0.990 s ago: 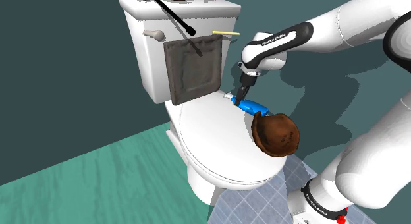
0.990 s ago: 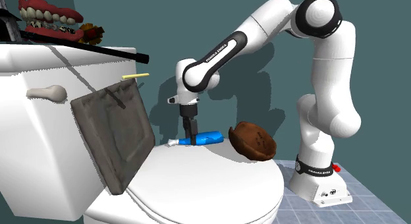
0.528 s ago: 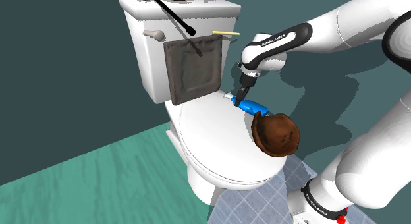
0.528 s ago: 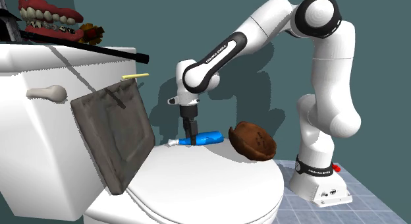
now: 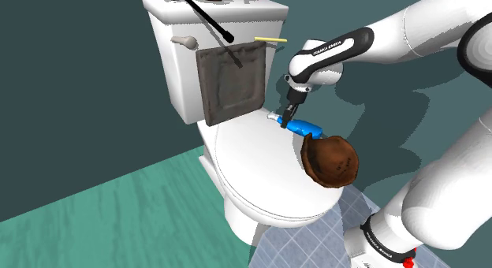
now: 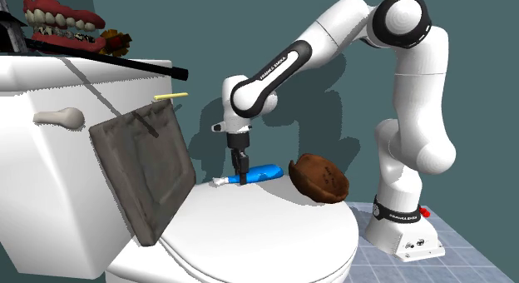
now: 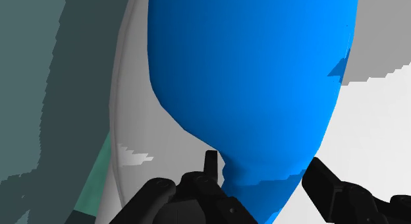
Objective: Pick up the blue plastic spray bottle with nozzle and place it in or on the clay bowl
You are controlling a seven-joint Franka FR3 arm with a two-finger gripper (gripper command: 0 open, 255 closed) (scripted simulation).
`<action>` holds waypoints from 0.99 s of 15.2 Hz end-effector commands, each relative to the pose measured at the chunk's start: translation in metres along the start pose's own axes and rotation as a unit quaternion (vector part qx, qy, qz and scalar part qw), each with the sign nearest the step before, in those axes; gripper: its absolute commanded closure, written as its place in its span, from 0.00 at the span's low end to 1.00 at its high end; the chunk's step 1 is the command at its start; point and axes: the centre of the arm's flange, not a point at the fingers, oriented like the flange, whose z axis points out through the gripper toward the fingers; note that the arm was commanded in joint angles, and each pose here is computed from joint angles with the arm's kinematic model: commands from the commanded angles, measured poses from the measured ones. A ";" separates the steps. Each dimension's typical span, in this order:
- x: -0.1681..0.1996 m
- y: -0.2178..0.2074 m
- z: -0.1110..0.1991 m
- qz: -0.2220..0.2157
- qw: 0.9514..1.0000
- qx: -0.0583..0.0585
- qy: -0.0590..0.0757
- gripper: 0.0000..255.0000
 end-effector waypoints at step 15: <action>0.000 -0.013 -0.067 0.000 1.000 0.000 0.000 1.00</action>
